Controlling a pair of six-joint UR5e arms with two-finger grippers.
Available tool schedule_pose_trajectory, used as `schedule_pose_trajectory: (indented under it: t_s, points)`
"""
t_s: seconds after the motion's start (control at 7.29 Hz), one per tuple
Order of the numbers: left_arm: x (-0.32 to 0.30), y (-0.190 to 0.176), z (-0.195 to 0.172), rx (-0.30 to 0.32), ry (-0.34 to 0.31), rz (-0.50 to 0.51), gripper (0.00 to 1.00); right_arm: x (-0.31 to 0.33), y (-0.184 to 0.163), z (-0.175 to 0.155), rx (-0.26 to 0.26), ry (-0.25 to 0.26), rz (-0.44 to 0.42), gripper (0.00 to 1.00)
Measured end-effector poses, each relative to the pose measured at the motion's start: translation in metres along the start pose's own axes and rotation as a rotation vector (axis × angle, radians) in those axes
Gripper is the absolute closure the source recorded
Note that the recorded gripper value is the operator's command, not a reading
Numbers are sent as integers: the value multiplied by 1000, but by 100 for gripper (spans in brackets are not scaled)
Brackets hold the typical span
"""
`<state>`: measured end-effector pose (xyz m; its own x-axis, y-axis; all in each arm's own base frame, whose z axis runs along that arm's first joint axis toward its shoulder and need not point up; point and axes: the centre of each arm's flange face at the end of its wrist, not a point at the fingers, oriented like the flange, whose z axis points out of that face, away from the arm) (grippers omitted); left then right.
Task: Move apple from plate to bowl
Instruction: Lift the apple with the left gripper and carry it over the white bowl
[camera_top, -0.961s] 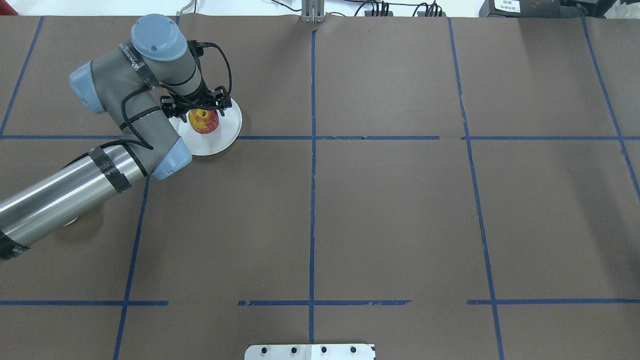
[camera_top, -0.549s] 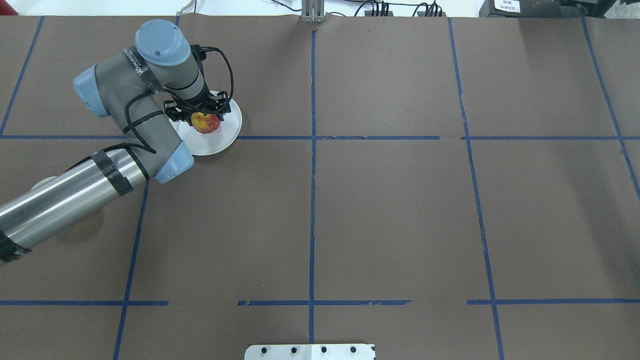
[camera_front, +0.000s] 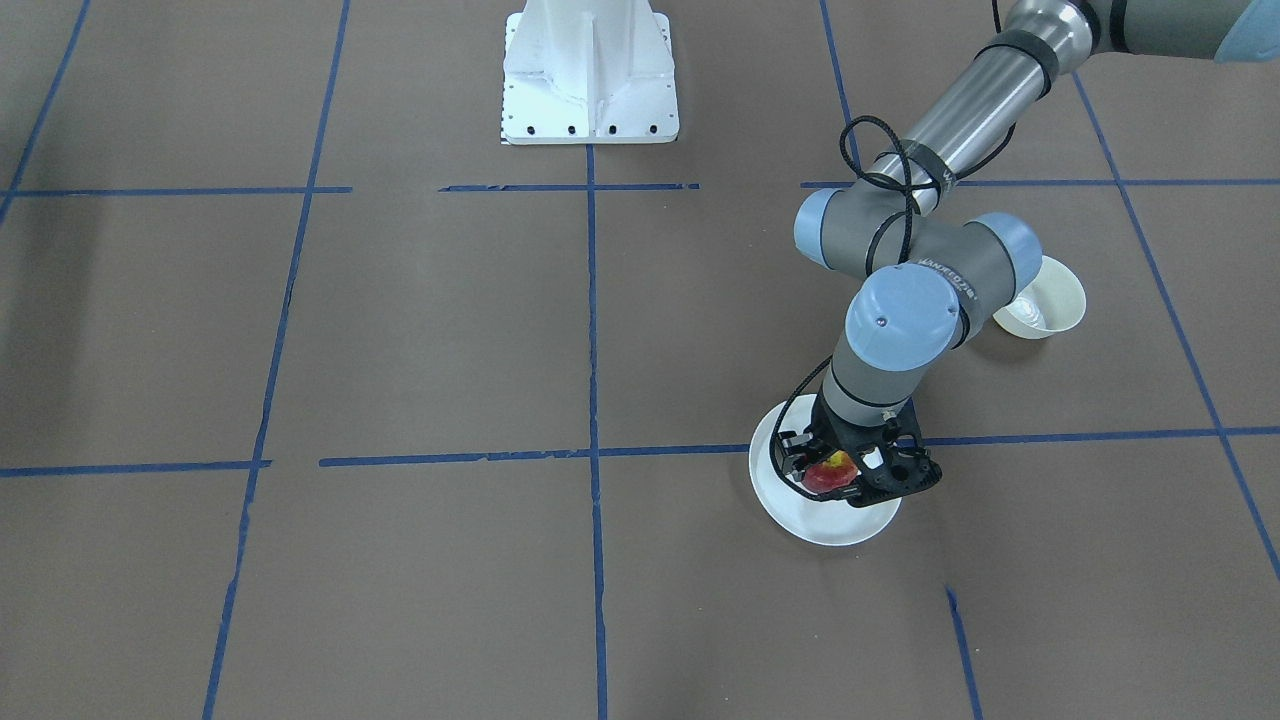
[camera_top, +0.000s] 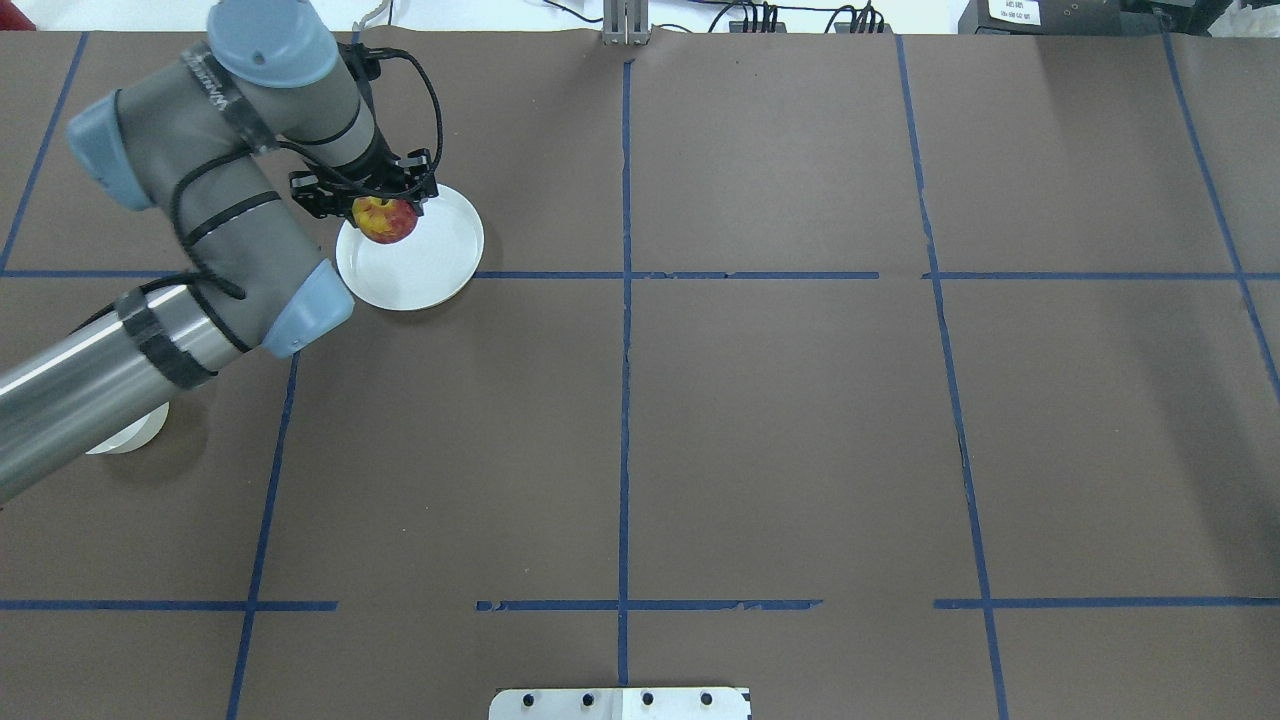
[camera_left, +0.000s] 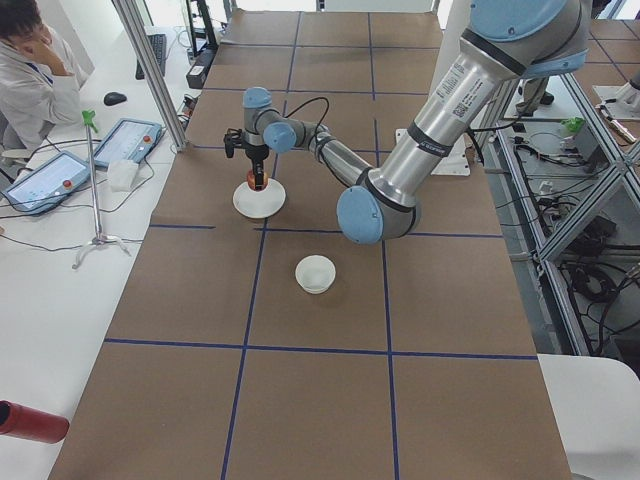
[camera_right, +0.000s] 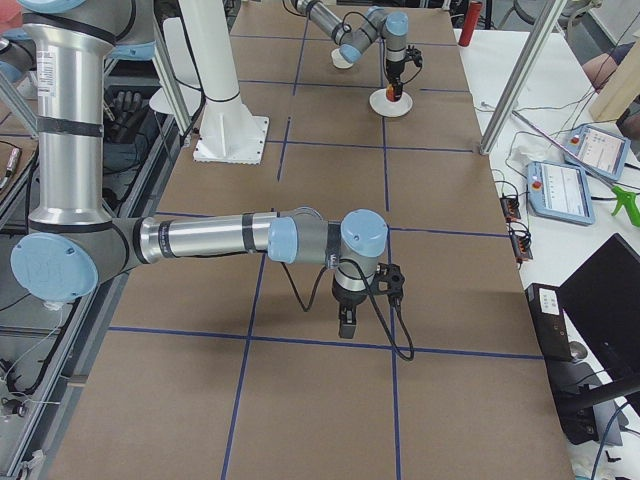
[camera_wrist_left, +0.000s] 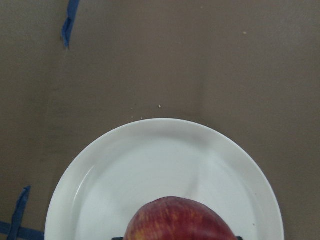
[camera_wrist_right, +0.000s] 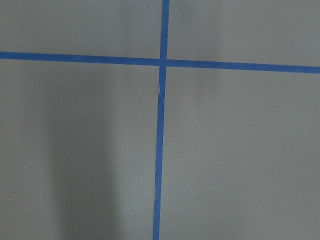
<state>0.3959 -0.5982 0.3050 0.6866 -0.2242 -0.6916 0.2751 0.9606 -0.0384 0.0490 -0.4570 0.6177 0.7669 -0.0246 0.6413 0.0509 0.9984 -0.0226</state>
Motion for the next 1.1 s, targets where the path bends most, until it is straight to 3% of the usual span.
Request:
schedule_pose_trajectory:
  t_s: [0.41, 0.55, 0.82, 1.1]
  points:
    - [-128, 67, -45, 16, 10, 59, 100, 0, 0, 0, 0, 0, 0, 0]
    - [-172, 84, -41, 18, 11, 84, 100, 0, 0, 0, 0, 0, 0, 0]
    - [-288, 126, -20, 51, 75, 127, 100, 0, 0, 0, 0, 0, 0, 0]
    - [-347, 149, -5, 60, 100, 137, 100, 0, 0, 0, 0, 0, 0, 0]
